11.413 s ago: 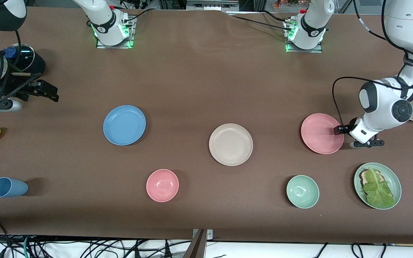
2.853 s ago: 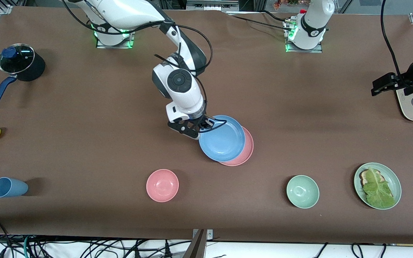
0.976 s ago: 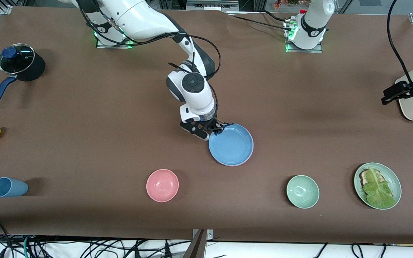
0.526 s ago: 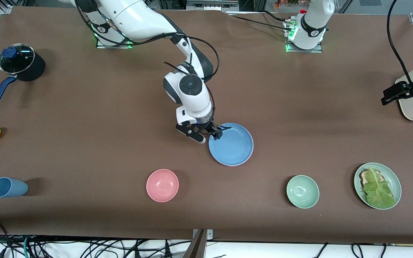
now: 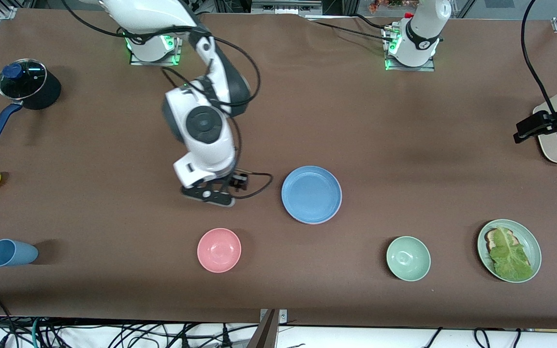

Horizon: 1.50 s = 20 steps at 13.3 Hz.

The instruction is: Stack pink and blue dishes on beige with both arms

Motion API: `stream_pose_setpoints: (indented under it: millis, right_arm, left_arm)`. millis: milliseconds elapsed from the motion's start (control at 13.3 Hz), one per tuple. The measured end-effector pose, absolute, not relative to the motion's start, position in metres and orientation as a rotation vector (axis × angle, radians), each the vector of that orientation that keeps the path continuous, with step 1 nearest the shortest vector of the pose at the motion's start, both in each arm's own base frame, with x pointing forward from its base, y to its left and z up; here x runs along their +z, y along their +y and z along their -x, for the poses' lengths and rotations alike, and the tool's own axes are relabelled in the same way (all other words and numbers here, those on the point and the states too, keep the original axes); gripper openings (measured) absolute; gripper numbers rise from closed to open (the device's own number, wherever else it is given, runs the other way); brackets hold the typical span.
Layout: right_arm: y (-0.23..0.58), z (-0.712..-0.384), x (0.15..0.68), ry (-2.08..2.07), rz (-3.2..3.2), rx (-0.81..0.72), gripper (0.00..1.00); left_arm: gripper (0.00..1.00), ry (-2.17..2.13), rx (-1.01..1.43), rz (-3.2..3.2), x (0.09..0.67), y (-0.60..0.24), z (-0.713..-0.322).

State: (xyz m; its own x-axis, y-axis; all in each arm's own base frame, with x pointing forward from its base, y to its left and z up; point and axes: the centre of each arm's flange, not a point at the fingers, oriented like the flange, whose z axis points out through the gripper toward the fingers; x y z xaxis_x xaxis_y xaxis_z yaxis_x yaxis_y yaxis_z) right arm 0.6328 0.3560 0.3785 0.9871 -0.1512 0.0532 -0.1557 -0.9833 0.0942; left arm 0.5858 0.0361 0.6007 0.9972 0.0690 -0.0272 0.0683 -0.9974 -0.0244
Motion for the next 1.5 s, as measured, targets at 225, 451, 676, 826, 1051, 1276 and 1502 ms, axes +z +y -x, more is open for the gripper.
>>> stream_pose_setpoints:
  millis: [225, 451, 676, 826, 1051, 1276, 1502]
  right_arm:
    - [0.282, -0.644, 0.431, -0.07, -2.998, -0.021, 1.0]
    - [0.23, -0.625, 0.487, -0.008, -3.007, -0.091, 1.0]
    - [0.167, -0.592, 0.522, 0.009, -3.062, -0.131, 1.0]
    - [0.129, -0.575, 0.54, 0.042, -3.104, -0.134, 1.0]
    - [0.11, -0.568, 0.558, 0.051, -3.131, -0.102, 1.0]
    - [0.105, -0.576, 0.57, 0.054, -3.117, -0.044, 1.0]
    - [0.105, -0.58, 0.571, 0.056, -3.109, -0.036, 1.0]
  left_arm:
    - [1.0, -0.107, 0.042, 3.116, 0.599, 0.036, -0.587]
    - [1.0, -0.107, 0.041, 3.116, 0.598, 0.036, -0.588]
    - [1.0, -0.108, 0.027, 3.116, 0.598, 0.037, -0.59]
    - [1.0, -0.108, 0.025, 3.117, 0.597, 0.037, -0.59]
    - [1.0, -0.107, 0.023, 3.117, 0.597, 0.037, -0.591]
    - [1.0, -0.12, 0.019, 3.122, 0.598, 0.041, -0.591]
    - [1.0, -0.155, 0.015, 3.149, 0.598, 0.05, -0.59]
